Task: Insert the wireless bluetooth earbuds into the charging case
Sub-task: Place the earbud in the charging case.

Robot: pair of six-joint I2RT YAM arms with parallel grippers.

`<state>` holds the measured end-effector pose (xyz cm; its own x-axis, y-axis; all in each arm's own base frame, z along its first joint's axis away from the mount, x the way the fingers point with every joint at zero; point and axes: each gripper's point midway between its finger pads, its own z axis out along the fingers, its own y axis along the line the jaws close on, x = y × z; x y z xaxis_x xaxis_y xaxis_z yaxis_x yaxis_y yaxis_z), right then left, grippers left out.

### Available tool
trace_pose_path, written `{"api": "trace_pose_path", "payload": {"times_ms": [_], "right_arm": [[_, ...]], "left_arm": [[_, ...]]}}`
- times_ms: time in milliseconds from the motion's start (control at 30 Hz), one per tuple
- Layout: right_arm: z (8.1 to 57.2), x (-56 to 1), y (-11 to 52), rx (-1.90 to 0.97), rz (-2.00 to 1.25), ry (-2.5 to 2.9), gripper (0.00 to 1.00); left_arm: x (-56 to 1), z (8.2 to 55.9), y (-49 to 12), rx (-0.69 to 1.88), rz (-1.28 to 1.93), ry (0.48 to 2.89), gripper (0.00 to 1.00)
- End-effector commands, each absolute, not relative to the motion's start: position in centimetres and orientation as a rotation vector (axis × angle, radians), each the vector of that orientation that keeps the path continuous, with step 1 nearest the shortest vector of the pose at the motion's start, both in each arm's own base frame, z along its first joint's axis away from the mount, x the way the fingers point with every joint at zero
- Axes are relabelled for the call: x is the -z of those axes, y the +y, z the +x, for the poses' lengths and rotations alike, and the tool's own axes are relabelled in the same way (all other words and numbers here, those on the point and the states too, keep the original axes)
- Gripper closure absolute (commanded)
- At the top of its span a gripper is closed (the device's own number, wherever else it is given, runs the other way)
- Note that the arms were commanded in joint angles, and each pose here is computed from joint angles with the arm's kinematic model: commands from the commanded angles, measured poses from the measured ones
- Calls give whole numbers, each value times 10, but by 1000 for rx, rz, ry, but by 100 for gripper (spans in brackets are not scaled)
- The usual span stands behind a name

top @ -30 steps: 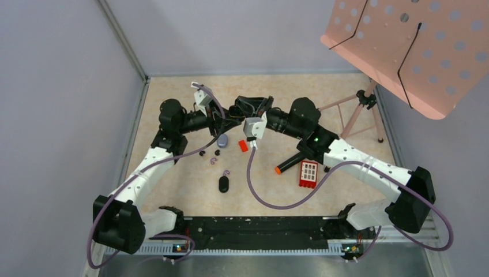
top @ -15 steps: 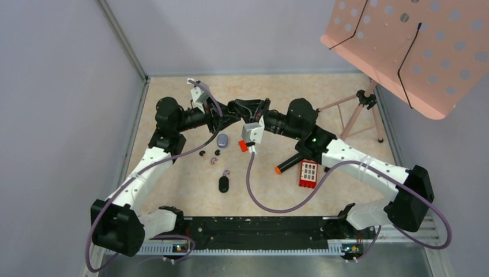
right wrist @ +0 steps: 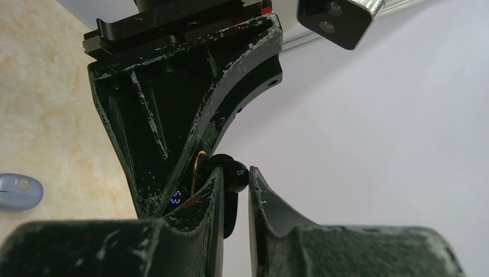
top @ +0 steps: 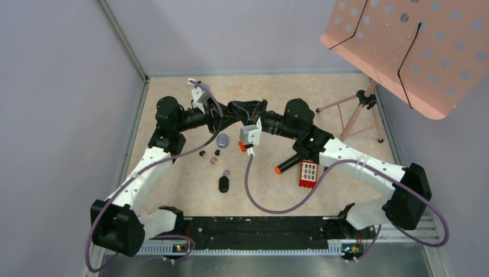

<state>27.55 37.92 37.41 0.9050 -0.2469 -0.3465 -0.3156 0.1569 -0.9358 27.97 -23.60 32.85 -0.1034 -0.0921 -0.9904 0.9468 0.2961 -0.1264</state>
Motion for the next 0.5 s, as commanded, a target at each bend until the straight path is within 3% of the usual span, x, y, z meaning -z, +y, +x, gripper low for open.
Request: {"api": "trace_pose_path", "payload": {"times_ms": [0,467], "right_arm": [[272,-372,388,-76,-1472,468,100],[275,-358,386,-101,-1576,551,100]], "left_arm": [[-367,274,-237,1043,930,1223,100],[-364,281,-235,1007,908,1227,100]]}}
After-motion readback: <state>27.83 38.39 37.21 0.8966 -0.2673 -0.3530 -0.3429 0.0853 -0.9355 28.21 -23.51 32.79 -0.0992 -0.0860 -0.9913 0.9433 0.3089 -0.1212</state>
